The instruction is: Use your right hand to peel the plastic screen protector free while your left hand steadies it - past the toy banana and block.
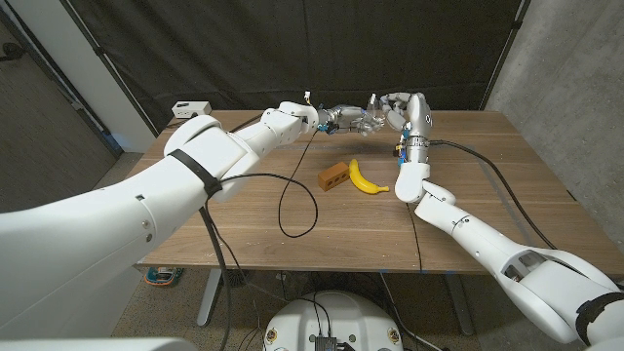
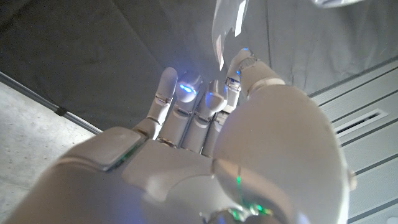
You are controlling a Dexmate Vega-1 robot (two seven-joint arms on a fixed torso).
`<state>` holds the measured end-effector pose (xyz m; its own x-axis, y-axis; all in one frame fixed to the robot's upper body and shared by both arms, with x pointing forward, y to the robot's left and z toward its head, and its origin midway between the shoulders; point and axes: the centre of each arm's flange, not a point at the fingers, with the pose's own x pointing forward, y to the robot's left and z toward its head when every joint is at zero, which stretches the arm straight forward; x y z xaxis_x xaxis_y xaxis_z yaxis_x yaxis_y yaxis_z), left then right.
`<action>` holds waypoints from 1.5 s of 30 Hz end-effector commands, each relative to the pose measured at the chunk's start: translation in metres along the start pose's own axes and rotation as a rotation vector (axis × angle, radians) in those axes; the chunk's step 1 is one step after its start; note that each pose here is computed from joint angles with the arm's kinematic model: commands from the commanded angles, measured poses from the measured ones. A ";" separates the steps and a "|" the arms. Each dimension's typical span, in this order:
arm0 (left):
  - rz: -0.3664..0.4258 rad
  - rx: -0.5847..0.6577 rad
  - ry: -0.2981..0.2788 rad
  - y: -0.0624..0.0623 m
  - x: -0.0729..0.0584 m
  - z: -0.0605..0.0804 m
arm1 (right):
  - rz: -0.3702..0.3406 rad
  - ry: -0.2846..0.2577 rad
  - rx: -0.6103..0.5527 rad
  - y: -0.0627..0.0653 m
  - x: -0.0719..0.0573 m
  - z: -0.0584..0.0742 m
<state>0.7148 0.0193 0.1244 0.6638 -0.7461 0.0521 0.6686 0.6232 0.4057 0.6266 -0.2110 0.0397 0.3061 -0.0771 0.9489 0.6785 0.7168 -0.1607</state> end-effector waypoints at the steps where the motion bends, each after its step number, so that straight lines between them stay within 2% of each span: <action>1: -0.032 -0.015 -0.010 -0.003 -0.001 0.000 | 0.050 -0.042 -0.111 0.005 -0.006 -0.004; 4: -0.037 -0.009 -0.011 -0.003 -0.001 -0.001 | 0.037 -0.036 -0.070 0.005 -0.008 -0.004; 8: -0.060 -0.008 -0.016 -0.005 -0.002 -0.001 | -0.056 0.001 0.014 -0.001 -0.008 -0.010; 12: -0.071 -0.005 -0.016 -0.005 -0.003 -0.002 | -0.100 0.041 0.082 -0.006 -0.009 -0.011; 18: -0.089 0.005 -0.024 -0.006 -0.004 -0.001 | -0.117 0.112 0.158 -0.014 -0.011 -0.016; 27: -0.088 0.013 -0.022 -0.008 -0.002 0.001 | -0.064 0.188 0.220 -0.021 -0.014 -0.021; 40: -0.080 0.020 -0.019 -0.009 -0.001 0.002 | -0.056 0.159 0.257 -0.022 -0.012 -0.019; 45: -0.070 0.026 -0.014 -0.008 0.000 0.002 | -0.032 0.147 0.270 -0.022 -0.011 -0.018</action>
<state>0.7076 0.0147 0.1211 0.5993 -0.7998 0.0348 0.7159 0.5548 0.4238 0.6207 -0.2378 0.0269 0.3860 -0.2141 0.8973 0.5297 0.8478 -0.0256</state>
